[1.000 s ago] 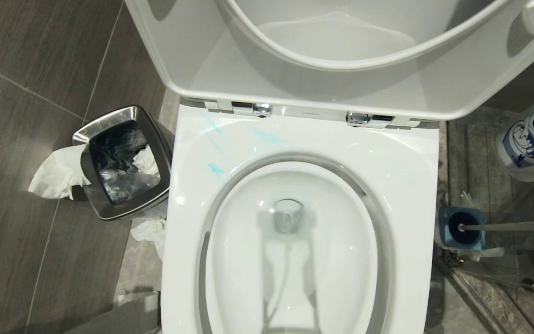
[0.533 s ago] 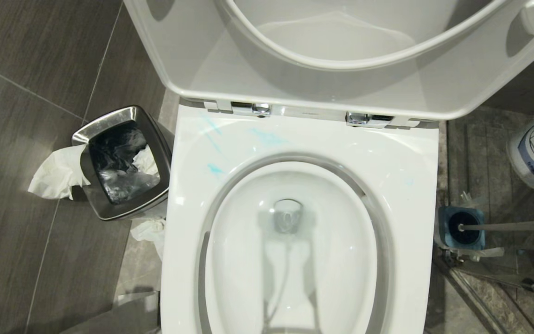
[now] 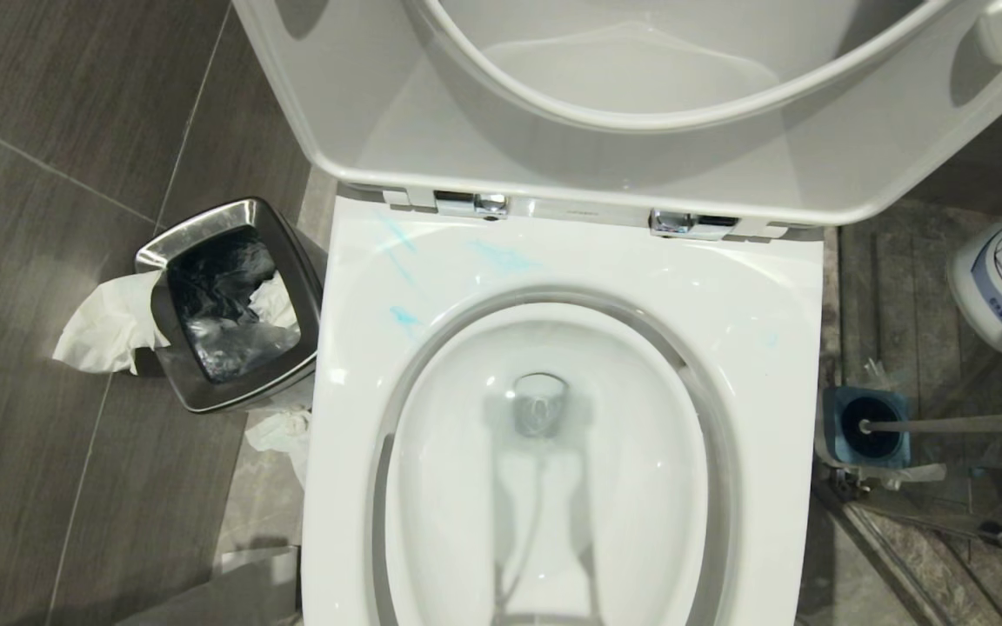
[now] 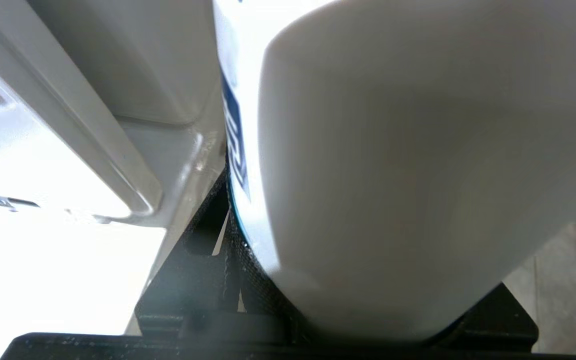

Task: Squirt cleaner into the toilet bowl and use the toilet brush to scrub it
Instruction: Pour in the cleaning agent

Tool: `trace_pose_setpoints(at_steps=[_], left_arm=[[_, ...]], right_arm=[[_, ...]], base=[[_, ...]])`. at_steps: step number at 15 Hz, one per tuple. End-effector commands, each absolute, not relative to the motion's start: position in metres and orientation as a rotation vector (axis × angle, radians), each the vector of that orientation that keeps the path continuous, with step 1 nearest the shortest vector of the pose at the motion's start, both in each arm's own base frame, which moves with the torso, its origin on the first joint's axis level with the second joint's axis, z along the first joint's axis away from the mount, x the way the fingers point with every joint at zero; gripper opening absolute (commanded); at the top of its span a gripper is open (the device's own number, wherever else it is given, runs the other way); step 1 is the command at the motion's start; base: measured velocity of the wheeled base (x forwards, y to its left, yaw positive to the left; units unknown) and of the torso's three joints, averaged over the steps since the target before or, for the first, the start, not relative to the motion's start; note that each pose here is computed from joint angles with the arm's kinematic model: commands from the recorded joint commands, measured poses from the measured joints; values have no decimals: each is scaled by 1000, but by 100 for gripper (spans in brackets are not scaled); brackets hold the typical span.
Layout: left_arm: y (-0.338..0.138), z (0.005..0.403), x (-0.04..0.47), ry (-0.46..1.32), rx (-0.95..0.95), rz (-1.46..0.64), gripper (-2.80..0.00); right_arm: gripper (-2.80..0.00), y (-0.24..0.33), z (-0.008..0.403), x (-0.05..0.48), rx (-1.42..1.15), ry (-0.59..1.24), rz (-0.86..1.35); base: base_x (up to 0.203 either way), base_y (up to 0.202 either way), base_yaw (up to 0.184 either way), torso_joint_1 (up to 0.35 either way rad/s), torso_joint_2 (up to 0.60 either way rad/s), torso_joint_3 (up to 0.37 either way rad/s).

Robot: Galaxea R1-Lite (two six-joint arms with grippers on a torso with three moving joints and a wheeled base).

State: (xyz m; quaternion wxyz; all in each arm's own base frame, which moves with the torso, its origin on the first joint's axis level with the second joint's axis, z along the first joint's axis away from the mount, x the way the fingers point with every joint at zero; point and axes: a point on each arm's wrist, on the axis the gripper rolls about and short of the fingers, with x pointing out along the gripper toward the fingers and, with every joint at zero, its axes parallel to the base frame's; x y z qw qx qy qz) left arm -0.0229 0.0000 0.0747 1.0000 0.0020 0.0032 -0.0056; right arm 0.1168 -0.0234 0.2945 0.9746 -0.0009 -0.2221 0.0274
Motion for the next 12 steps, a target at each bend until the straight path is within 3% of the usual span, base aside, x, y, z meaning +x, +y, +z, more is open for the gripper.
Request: trace_pose_setpoints(at_steps=[1, 12], left_arm=[[0, 74, -23, 9, 5, -11, -280], [0, 74, -23, 9, 11, -14, -280]], right_arm=[[-280, -23, 303, 117, -16, -462, 58], [-280, -17, 307, 94, -41, -445, 55]], base=[[0, 0, 0, 0, 0, 0], [0, 0, 0, 0, 0, 0]])
